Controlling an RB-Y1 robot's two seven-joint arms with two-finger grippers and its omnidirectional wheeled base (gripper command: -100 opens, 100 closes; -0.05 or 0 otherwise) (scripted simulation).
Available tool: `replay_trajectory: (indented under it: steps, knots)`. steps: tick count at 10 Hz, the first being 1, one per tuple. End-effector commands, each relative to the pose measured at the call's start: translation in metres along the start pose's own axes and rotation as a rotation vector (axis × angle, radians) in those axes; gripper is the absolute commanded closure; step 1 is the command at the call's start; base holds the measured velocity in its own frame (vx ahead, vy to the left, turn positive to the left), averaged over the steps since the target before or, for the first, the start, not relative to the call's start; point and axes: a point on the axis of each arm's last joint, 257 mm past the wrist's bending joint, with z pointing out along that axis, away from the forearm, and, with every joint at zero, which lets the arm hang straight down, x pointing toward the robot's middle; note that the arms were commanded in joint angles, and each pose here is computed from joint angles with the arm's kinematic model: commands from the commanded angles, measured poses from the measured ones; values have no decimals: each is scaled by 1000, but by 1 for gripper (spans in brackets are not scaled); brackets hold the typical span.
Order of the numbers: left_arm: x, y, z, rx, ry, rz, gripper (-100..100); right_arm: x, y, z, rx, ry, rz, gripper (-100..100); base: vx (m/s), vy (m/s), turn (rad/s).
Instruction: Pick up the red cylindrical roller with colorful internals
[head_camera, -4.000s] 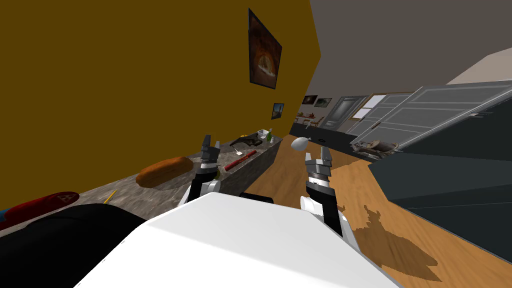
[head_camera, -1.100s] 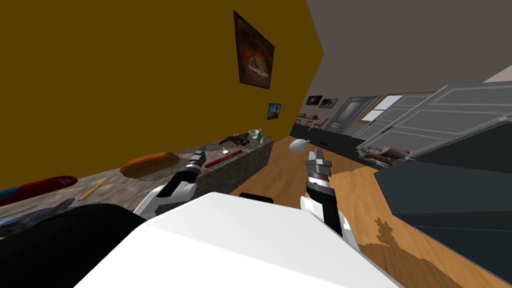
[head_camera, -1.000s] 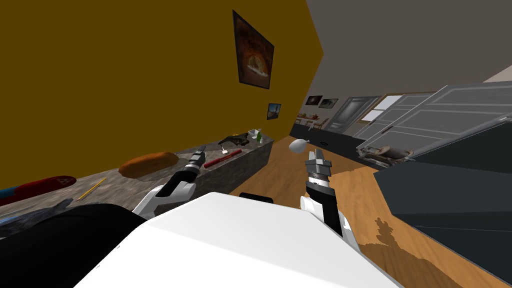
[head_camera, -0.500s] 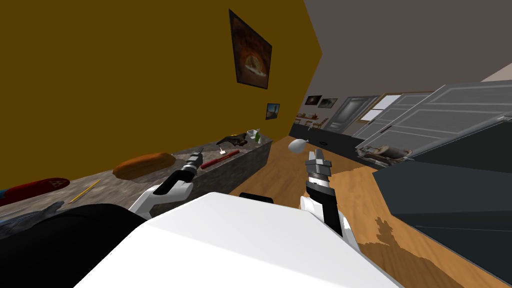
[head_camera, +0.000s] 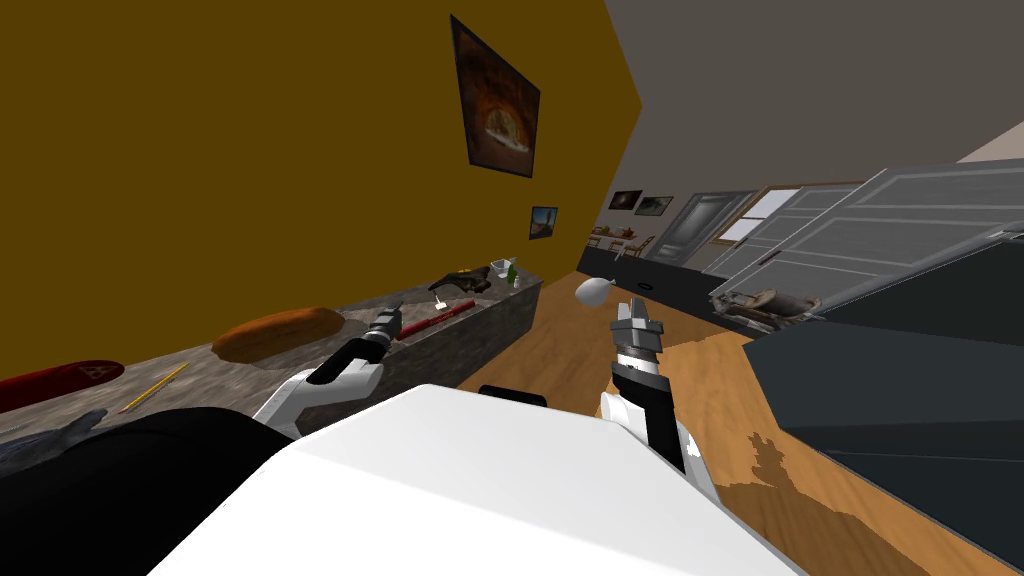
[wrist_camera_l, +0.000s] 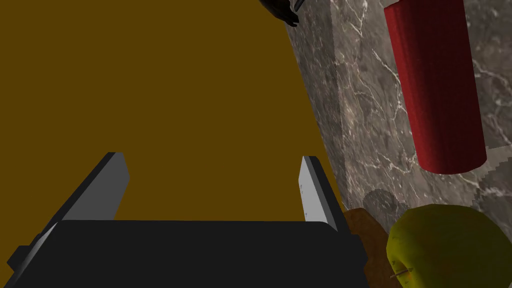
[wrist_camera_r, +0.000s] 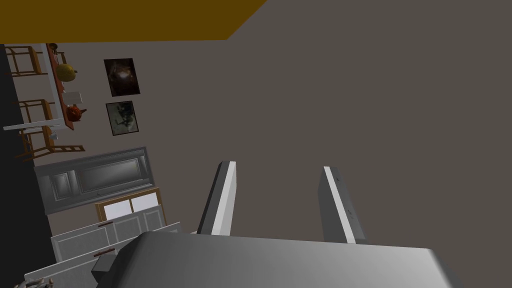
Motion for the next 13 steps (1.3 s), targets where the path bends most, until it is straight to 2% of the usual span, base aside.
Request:
replay_trajectory:
  steps: [1,3,4,6,7,9,10,13]
  knots:
    - [-12,13,3,-51,-18,-16,-100,0,0,0,0,0,0,0,20,-36,-41]
    - [-13,22,2,-87,-21,-16,-100,0,0,0,0,0,0,0,22,-38,-6]
    - [-24,32,4,-126,-38,-35,-100,0,0,0,0,0,0,0,27,-60,-49]
    - [-24,41,3,-159,-40,-36,-100,0,0,0,0,0,0,0,24,-41,-7]
    - [-34,50,4,-195,-58,-58,-100,0,0,0,0,0,0,0,41,-34,-59]
    - [-35,59,2,-230,-60,-59,-100,0,0,0,0,0,0,0,26,-26,-9]
    - [-45,69,3,-271,-78,-84,-100,0,0,0,0,0,0,0,33,-38,-72]
    - [-54,88,0,-350,-98,-112,-100,0,0,0,0,0,0,0,38,-40,-41]
